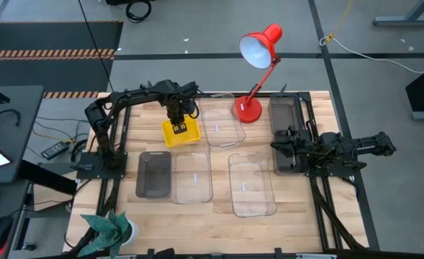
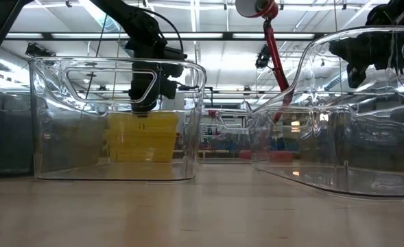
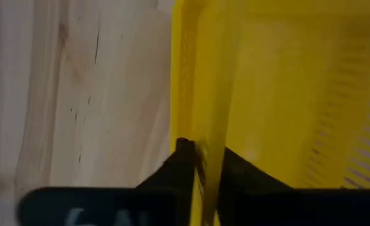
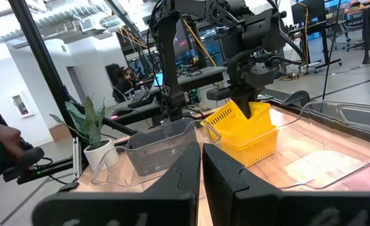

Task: Stack baskets by color
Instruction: Stack the top yellow bin on the bottom yellow bin, then stack the bottom right black transparent bin on the top right black transparent bin

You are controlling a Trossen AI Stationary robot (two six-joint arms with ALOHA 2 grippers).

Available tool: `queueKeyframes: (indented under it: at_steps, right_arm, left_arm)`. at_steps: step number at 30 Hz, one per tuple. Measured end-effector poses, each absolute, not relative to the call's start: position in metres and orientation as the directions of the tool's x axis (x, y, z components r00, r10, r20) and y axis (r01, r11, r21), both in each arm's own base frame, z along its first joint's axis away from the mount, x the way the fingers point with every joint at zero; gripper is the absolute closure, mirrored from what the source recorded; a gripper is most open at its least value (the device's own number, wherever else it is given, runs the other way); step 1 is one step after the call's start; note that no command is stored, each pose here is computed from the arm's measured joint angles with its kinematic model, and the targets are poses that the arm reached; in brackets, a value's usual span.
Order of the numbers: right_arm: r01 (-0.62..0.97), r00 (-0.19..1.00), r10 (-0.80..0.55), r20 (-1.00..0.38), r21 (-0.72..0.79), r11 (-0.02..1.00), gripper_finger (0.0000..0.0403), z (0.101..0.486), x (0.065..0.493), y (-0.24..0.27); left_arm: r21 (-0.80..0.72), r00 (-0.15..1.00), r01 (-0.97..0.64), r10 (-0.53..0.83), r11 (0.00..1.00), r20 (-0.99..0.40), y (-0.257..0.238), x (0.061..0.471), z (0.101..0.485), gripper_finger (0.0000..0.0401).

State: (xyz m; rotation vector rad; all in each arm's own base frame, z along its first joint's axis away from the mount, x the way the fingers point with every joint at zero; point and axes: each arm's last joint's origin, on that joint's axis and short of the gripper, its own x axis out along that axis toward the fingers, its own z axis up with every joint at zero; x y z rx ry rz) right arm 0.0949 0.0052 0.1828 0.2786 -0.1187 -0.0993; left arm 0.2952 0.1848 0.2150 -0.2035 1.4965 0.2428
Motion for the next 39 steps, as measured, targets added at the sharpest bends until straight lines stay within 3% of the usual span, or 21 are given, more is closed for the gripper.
queueKeyframes:
  at_steps: [7, 11, 19, 26, 34, 39]
  right_arm:
    - [0.081, 0.988, -0.114, 0.103, 0.279, 0.957, 0.038, 0.183, 0.095, 0.005]
    - [0.081, 0.988, -0.114, 0.103, 0.28, 0.957, 0.038, 0.183, 0.095, 0.005]
    - [0.081, 0.988, -0.114, 0.103, 0.28, 0.957, 0.038, 0.183, 0.095, 0.005]
    - [0.081, 0.988, -0.114, 0.103, 0.28, 0.957, 0.038, 0.183, 0.095, 0.005]
    - [0.081, 0.988, -0.114, 0.103, 0.28, 0.957, 0.038, 0.183, 0.095, 0.005]
    - [0.081, 0.988, -0.114, 0.103, 0.28, 0.957, 0.038, 0.183, 0.095, 0.005]
  left_arm:
    - [0.01, 0.056, -0.284, 0.027, 0.959, -0.998, 0.186, 0.294, 0.215, 0.0242]
    - [0.012, 0.056, -0.263, 0.028, 0.965, -0.998, 0.188, 0.293, 0.215, 0.0213]
    - [0.04, 0.075, -0.248, 0.061, 0.968, -0.995, 0.186, 0.292, 0.222, 0.0223]
    - [0.174, 0.239, -0.183, 0.215, 0.968, -0.947, 0.173, 0.292, 0.264, 0.024]
    - [0.158, 0.311, -0.209, 0.219, 0.965, -0.925, 0.141, 0.297, 0.284, 0.0253]
    - [0.173, 0.378, -0.084, 0.192, 0.981, -0.906, 0.101, 0.307, 0.295, 0.0269]
